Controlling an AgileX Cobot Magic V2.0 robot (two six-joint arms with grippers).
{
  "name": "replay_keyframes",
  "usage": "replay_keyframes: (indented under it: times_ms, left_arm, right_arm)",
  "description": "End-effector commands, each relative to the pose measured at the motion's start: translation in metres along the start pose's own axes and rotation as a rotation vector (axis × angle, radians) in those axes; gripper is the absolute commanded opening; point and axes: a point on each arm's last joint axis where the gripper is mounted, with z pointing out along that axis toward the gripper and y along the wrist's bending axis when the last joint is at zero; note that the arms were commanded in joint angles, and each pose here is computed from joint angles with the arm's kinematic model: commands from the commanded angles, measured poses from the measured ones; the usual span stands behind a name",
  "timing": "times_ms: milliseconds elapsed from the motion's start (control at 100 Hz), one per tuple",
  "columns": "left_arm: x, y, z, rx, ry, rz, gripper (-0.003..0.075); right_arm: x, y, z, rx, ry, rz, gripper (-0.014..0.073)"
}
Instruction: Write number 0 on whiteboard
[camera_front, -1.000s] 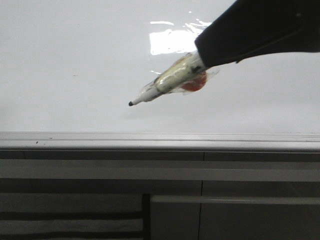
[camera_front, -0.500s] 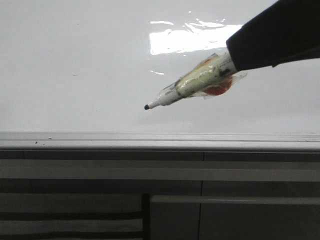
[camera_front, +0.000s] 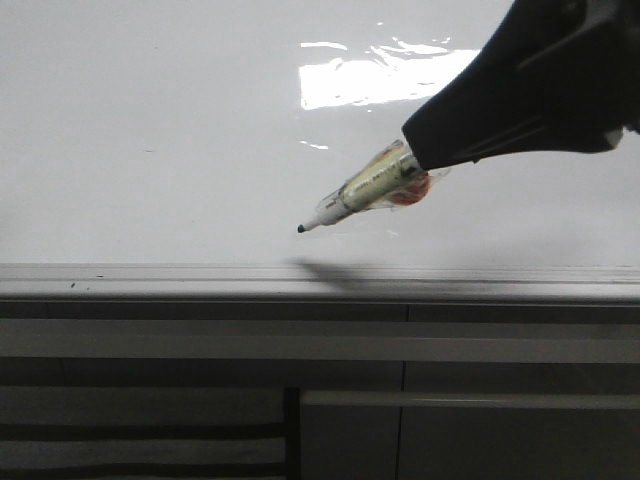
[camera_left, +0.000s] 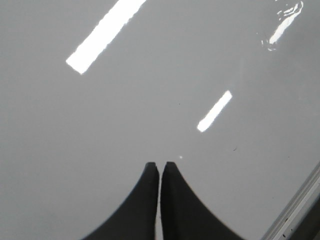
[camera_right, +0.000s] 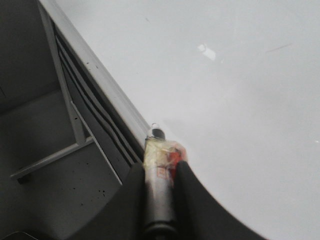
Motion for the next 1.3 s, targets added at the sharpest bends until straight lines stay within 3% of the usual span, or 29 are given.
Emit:
replay_keyframes:
  times_ms: [0,770,1290]
  left_arm:
    - [-0.013,0.005,-0.003,-0.006,-0.072,-0.01,-0.002]
    - [-0.013,0.006,-0.003,-0.008,-0.073,-0.005,-0.002]
    - [-0.014,0.005,-0.003,-0.007,-0.078,-0.005,-0.002]
  right_arm:
    - [-0.016,-0.013,-0.001,0.074,-0.089,-0.004,-0.0048]
    - [-0.029,-0.054,-0.019,0.278,-0.164,0.002,-0.0048]
    - [-0.005,-0.041,-0.03,0.182,-0.005,0.032,-0.0047]
